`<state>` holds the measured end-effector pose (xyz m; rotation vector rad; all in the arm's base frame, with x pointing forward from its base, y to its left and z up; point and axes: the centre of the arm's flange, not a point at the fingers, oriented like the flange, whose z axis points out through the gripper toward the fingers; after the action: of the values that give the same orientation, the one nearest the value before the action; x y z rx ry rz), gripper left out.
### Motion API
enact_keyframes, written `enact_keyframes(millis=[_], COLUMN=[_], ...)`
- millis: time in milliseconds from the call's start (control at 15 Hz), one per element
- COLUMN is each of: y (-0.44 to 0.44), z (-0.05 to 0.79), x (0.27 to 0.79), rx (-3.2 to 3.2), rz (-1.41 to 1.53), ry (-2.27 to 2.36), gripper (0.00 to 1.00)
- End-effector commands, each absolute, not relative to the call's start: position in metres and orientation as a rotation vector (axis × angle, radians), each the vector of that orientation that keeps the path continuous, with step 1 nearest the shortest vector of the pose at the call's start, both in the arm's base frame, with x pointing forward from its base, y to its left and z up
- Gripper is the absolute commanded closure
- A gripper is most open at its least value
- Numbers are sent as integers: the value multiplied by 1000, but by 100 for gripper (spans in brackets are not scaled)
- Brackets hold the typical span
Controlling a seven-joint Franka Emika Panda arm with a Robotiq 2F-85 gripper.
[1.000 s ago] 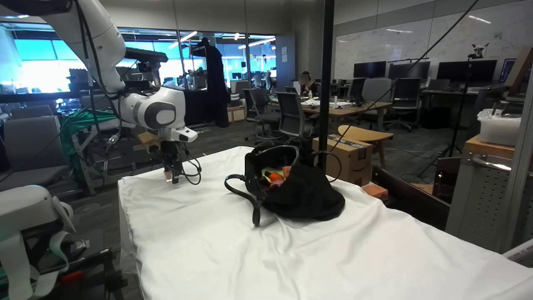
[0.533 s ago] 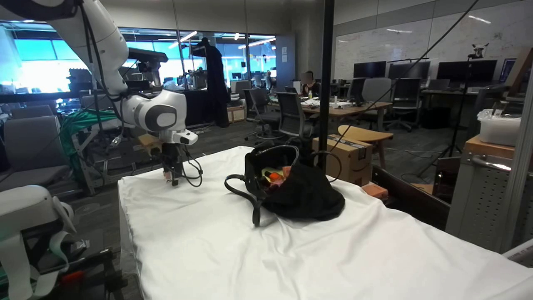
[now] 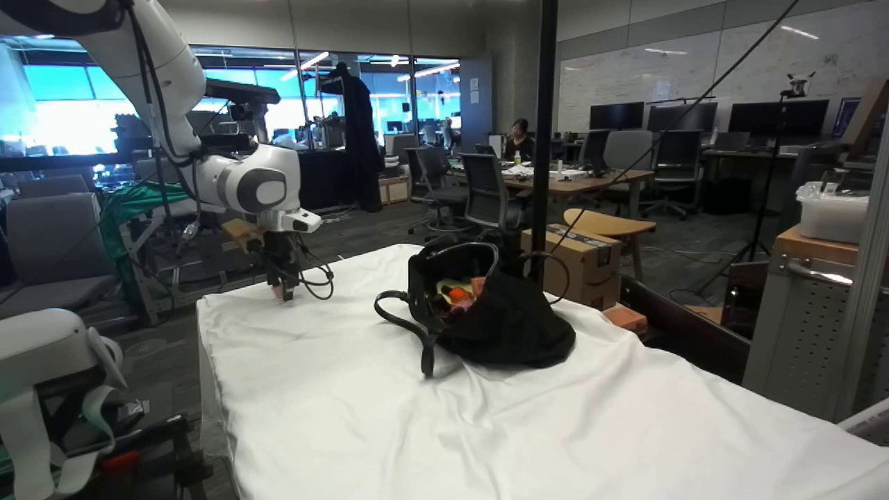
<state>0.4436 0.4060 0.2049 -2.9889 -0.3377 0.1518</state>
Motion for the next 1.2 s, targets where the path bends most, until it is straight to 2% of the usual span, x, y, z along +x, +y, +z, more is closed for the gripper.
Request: enact_keyframes(millis=[0,1133], y=[420,417], z=[221,241], x=[441,429], rx=[-3040,-3142], rz=[90,-41], ry=[-344,-234], gripper=[0,0])
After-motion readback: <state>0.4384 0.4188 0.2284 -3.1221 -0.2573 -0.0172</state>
